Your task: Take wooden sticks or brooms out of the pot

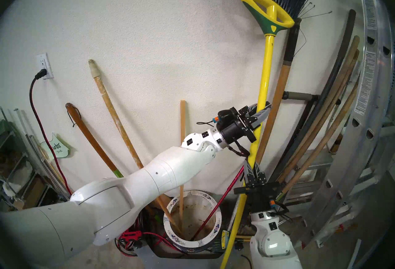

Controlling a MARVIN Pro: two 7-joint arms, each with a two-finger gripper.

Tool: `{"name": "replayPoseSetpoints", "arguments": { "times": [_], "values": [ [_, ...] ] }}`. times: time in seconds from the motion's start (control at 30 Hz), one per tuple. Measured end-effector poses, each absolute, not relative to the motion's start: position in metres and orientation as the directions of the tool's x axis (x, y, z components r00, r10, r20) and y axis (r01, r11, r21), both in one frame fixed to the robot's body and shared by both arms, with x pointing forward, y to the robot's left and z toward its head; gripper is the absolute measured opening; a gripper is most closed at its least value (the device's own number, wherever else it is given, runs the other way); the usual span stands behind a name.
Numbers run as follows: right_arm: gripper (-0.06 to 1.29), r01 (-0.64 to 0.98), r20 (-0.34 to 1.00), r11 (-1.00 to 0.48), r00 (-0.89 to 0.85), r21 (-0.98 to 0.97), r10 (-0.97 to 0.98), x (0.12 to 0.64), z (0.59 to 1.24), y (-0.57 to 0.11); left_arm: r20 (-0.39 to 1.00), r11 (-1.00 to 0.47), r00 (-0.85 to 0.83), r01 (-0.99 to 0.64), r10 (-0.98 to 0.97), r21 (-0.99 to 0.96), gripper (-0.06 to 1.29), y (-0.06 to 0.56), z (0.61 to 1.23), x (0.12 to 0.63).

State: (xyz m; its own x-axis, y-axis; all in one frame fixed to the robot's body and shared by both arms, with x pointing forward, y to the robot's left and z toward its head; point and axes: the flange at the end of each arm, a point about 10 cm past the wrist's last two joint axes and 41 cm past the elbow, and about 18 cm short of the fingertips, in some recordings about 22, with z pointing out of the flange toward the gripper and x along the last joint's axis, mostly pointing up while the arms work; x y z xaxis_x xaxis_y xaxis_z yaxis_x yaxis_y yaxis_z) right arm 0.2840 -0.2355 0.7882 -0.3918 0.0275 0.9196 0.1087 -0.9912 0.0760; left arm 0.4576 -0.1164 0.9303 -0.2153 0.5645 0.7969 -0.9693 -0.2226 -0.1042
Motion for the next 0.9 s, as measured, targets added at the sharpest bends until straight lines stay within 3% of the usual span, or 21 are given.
{"name": "replayPoseSetpoints", "arguments": {
  "times": [0.63, 0.9],
  "values": [
    [0.13, 0.082, 0.893, -0.985, -0.438, 0.151, 0.101, 0.325, 0.777, -0.229, 0.733, -0.341, -0.376, -0.917, 0.567, -0.206, 0.28, -0.103, 0.925, 0.468],
    [0.13, 0.043, 0.888, -0.987, -0.443, 0.157, 0.122, 0.329, 0.758, -0.236, 0.718, -0.305, -0.448, -0.893, 0.533, -0.331, 0.28, -0.107, 0.913, 0.457]
  ]
}}
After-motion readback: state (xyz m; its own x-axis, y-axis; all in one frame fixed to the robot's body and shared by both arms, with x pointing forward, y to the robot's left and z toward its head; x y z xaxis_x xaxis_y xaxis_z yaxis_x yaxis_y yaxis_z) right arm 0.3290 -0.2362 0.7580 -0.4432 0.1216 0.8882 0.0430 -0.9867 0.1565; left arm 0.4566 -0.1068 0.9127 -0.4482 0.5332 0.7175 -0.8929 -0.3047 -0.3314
